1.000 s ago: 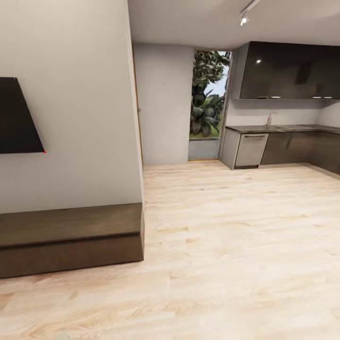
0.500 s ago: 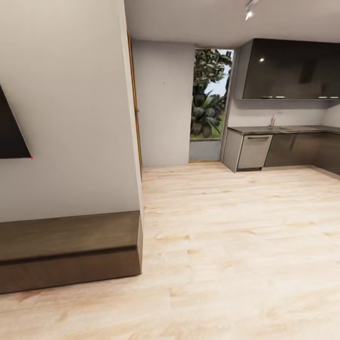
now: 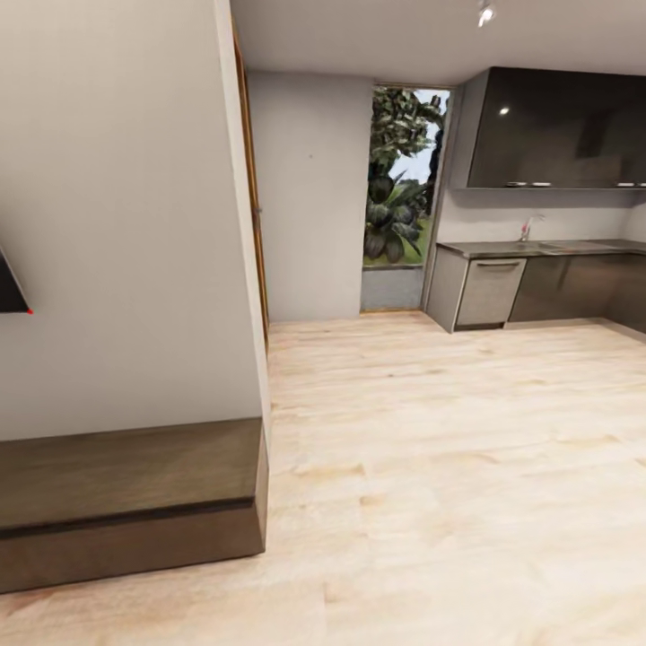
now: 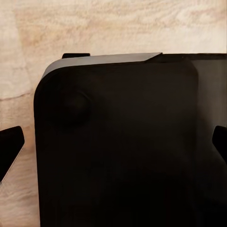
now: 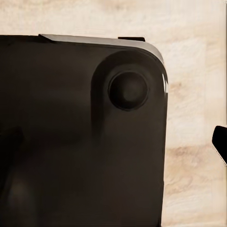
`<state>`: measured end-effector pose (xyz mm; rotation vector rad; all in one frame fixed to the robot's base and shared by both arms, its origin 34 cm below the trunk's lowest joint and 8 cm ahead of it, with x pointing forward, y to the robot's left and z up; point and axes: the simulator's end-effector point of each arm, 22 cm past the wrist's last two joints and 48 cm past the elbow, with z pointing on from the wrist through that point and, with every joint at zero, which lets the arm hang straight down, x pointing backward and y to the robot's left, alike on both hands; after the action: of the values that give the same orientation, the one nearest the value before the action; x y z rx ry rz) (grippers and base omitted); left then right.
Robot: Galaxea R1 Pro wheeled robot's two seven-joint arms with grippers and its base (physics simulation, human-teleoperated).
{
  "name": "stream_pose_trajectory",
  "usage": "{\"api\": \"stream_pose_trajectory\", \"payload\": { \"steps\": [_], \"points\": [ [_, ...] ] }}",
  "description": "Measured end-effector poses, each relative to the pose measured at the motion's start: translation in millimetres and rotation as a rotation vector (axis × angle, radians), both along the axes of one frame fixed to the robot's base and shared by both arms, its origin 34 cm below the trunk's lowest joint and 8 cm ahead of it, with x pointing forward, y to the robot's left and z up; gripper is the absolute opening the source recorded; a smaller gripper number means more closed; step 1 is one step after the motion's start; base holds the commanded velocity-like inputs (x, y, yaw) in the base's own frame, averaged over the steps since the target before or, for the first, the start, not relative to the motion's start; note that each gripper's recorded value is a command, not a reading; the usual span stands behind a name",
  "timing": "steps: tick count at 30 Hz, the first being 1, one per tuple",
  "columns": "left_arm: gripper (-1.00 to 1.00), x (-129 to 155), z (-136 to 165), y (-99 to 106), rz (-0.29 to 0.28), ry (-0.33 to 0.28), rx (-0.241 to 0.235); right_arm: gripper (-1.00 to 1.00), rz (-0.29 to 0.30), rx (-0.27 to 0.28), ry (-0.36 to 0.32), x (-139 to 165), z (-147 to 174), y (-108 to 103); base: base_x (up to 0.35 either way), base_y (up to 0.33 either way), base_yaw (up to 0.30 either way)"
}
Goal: Place each of the two pumpkins and all three candles from the living room inside a cabinet in the living room (use any cabinet), then make sure every cabinet is closed, and position the cauldron so it is next to a table in the living room.
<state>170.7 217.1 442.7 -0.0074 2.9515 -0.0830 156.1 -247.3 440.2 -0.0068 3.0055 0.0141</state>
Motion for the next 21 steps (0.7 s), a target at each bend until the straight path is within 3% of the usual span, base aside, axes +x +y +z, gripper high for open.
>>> {"api": "stream_pose_trajectory", "payload": {
  "steps": [8,21],
  "points": [
    [1.0,0.2,-0.1,0.0,0.0,0.0,0.0,1.0,0.001,0.008,0.008,-2.9,-0.2,2.7,0.082,0.001,0.0],
    [1.0,0.4,0.0,0.3,0.004,0.0,0.0,1.0,-0.008,0.004,0.001,-0.3,-0.1,0.5,0.259,0.095,0.022]
  ]
}}
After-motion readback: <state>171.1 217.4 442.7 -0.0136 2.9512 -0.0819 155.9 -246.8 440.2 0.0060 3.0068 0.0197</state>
